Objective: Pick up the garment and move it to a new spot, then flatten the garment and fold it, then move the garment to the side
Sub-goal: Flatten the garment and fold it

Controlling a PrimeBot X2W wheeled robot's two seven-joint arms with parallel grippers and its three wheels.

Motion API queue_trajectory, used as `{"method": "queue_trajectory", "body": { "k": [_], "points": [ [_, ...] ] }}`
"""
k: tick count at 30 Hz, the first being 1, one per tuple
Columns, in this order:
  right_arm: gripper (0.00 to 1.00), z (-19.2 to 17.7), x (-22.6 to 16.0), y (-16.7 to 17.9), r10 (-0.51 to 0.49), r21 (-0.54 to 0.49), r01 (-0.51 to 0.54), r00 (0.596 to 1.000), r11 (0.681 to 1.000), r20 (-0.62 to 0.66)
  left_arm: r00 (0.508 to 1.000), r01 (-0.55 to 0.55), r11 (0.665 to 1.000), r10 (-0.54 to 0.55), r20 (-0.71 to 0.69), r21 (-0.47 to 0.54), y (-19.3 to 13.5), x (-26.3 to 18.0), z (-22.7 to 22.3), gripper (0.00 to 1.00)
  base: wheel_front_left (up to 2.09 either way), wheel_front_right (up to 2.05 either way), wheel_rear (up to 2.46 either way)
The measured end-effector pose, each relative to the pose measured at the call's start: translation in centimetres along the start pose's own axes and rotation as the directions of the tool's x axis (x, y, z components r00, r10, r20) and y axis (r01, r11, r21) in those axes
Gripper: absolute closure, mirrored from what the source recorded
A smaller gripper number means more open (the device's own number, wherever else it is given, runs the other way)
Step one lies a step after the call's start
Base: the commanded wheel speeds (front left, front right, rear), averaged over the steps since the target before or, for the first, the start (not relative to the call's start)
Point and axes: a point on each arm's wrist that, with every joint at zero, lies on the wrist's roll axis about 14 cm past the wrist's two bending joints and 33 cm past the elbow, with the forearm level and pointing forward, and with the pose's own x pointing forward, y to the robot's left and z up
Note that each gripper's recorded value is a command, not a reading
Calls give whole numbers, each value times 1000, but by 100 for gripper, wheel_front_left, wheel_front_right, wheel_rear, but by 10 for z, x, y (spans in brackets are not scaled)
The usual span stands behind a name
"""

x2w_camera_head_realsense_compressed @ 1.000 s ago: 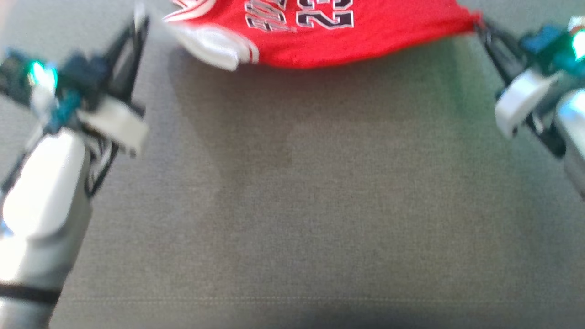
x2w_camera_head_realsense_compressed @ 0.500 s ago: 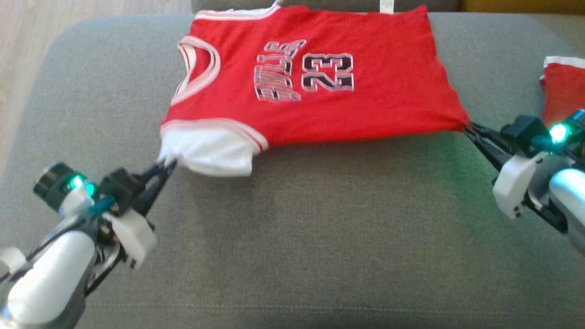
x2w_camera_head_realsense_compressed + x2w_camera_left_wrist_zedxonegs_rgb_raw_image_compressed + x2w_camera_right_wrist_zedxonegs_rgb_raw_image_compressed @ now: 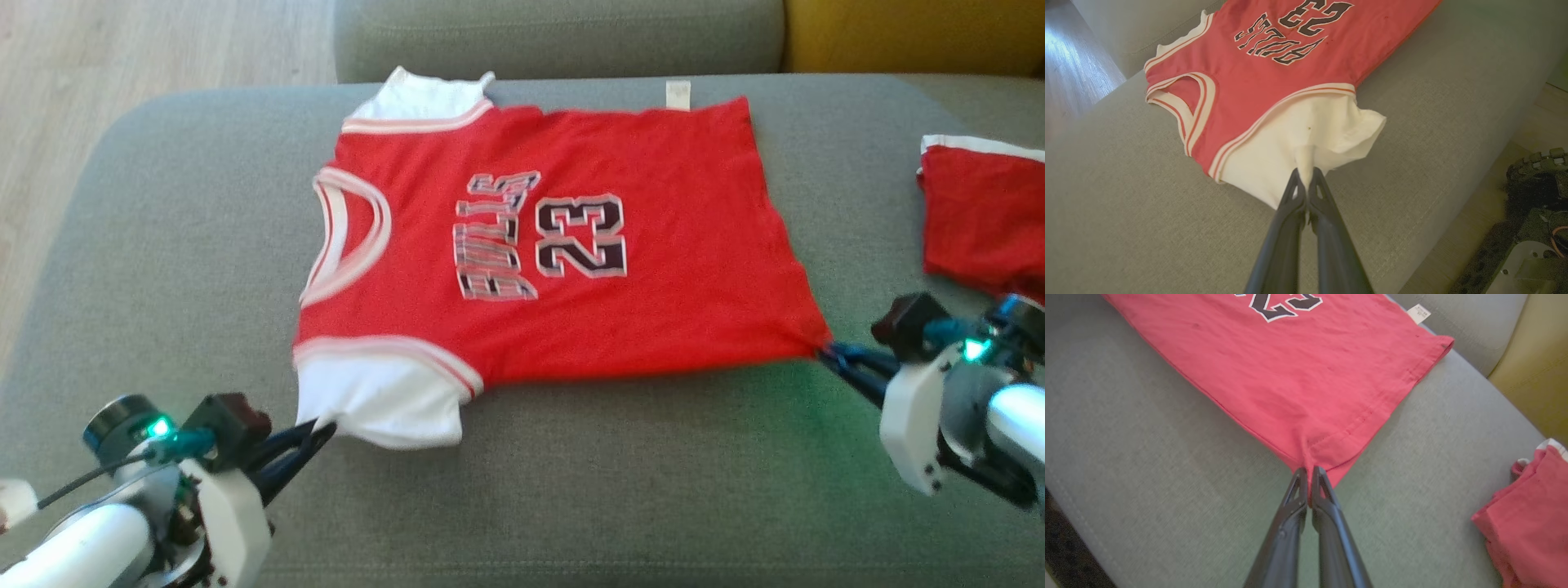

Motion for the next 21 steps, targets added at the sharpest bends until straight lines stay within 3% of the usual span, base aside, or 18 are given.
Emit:
{"method": "queue_trajectory", "body": {
  "k": [8, 21],
  "points": [
    [100, -30, -27, 41, 103, 11, -103, 984, 995, -145, 998, 45, 998, -47, -51, -36, -14, -18, -9, 100, 0, 0, 0],
    [100, -66, -60, 68, 173, 76, -157, 936, 985, -307, 992, 88, 993, -94, -82, -75, -32, -34, -15, 100, 0, 0, 0]
  ]
}}
